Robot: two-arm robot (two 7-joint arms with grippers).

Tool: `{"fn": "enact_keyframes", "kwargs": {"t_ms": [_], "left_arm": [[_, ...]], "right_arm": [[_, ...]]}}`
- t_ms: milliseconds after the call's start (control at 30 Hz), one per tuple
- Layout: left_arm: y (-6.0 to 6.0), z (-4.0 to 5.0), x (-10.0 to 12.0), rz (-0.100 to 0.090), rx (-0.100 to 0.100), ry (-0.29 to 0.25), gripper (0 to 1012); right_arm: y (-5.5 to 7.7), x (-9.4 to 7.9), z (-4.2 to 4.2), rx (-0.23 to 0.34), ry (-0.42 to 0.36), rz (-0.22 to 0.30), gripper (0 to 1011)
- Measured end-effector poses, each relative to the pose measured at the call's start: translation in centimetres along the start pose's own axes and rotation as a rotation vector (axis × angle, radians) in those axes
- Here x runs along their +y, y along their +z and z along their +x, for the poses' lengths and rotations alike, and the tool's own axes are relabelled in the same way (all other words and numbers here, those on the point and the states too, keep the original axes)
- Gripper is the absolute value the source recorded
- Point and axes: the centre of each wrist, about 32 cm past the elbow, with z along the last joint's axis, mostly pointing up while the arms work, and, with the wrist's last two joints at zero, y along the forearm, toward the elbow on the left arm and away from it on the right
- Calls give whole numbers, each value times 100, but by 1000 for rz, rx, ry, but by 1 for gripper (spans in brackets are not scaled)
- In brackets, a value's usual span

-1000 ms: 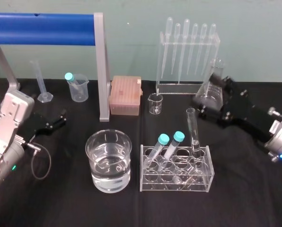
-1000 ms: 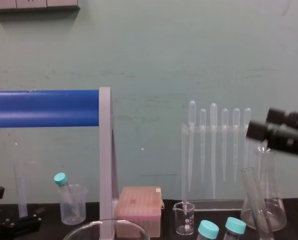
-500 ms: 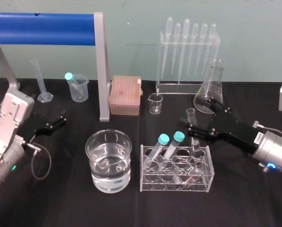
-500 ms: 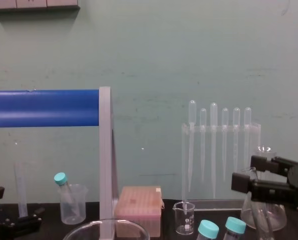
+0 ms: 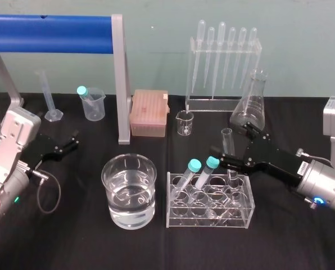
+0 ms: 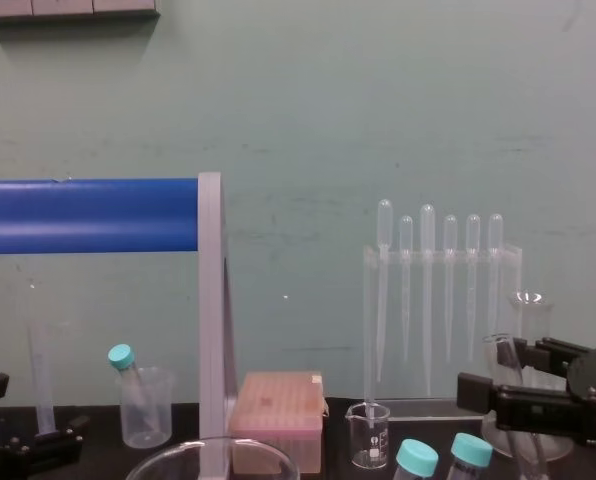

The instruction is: Hold the test tube with one hand and immerse one end into the beaker, then return it to the test tube rack.

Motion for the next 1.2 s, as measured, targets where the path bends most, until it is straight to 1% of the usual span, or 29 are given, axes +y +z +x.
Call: {"fn": "enact_keyframes", "kwargs": {"t_ms": [267, 733, 800, 933, 967, 1067, 1100, 1167, 1200], "left_arm": [[0, 0, 0, 0, 0, 0, 1000], [0, 0, 0, 0, 0, 0, 1000], [0, 0, 0, 0, 0, 0, 1000], [0, 0, 0, 0, 0, 0, 1000], [0, 0, 0, 0, 0, 0, 1000], [0, 0, 0, 0, 0, 0, 1000], [0, 0, 0, 0, 0, 0, 1000], [0, 0, 0, 0, 0, 0, 1000], [0, 0, 0, 0, 0, 0, 1000]], "right_arm": [[-12, 10, -2, -12, 1, 2, 1000], [-12, 7, -1, -12, 0, 2, 1000], [-12, 7, -1, -12, 0, 1, 979], [-11, 6, 0, -12, 0, 1, 885], [-11, 6, -1, -11, 0, 1, 848], [-10, 5, 0, -11, -1, 1, 795], [-10, 6, 0, -11, -1, 1, 739], [-10, 6, 0, -11, -1, 1, 707], [-10, 6, 0, -11, -1, 1, 651]]}}
